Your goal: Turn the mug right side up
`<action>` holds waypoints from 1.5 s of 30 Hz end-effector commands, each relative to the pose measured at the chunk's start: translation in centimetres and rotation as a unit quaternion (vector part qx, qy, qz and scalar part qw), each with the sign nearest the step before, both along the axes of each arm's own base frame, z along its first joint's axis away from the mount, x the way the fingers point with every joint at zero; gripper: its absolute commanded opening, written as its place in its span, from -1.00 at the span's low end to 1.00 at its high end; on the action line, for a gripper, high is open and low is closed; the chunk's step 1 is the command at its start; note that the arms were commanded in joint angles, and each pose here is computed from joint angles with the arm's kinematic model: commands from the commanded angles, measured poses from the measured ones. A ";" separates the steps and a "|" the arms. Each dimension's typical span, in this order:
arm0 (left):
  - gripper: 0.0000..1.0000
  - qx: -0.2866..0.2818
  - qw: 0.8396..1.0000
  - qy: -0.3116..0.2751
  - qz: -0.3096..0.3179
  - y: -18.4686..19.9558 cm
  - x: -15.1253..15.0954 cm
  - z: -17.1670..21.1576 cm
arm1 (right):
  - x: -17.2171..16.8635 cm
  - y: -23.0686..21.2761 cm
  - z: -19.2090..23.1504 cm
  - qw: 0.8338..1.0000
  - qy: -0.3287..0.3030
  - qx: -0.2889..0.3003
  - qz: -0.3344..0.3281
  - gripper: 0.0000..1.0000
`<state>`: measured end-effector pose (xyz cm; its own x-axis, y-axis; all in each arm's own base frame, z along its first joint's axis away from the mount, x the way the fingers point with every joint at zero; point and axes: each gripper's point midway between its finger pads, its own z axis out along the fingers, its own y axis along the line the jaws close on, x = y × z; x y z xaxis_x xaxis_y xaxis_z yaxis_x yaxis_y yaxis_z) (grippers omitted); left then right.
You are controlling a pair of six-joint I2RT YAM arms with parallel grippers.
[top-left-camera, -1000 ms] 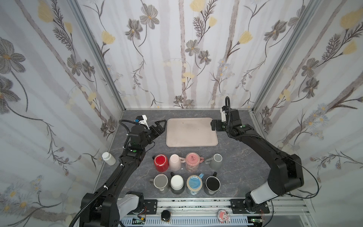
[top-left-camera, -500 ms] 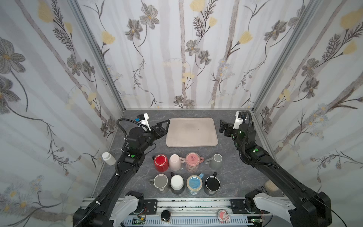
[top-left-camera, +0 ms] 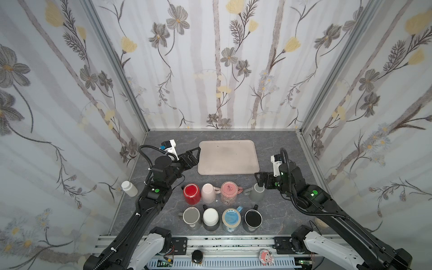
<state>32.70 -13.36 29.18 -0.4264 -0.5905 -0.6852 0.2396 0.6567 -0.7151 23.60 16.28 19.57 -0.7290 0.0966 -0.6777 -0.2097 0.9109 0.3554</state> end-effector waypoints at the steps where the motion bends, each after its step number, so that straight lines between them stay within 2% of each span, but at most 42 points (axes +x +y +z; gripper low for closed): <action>1: 1.00 0.009 1.000 -0.005 0.006 0.2 0.2 -0.1 | -3.8 -0.1 -3.6 0.995 0.095 -0.004 0.003 0.71; 5: 1.00 0.011 1.000 -0.003 0.004 0.1 0.3 -0.5 | -6.0 -0.4 -7.1 0.988 0.151 -0.041 0.012 0.33; 12: 1.00 0.016 1.000 -0.004 0.009 0.4 0.1 -0.6 | -5.6 0.0 -8.7 0.985 0.159 -0.068 0.003 0.08; 24: 1.00 0.012 1.000 -0.011 -0.012 -0.3 -0.1 -0.1 | -1.9 -0.1 -10.0 0.988 0.123 -0.076 -0.059 0.02; 33: 1.00 0.012 0.999 0.003 -0.037 -1.2 -0.2 -0.7 | -0.3 1.6 -10.3 0.991 0.116 -0.032 -0.060 0.02; 36: 1.00 0.013 0.999 0.003 -0.041 -1.3 -0.4 -0.7 | -0.4 2.1 -10.5 0.991 0.121 -0.023 -0.060 0.08; 41: 1.00 0.021 0.998 0.004 -0.054 -2.0 -0.5 -0.9 | 0.2 2.7 -10.0 0.989 0.116 0.015 -0.086 0.09; 45: 1.00 0.042 0.996 -0.004 -0.083 -3.8 -0.9 -0.5 | 0.9 2.0 -9.7 0.988 0.099 0.017 -0.118 0.10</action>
<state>31.98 -16.10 27.81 -0.5162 -0.4968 -0.6977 0.3003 0.6579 -0.6906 23.34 18.37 9.04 -0.8478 0.2188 -0.4832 0.0327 0.9308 0.3640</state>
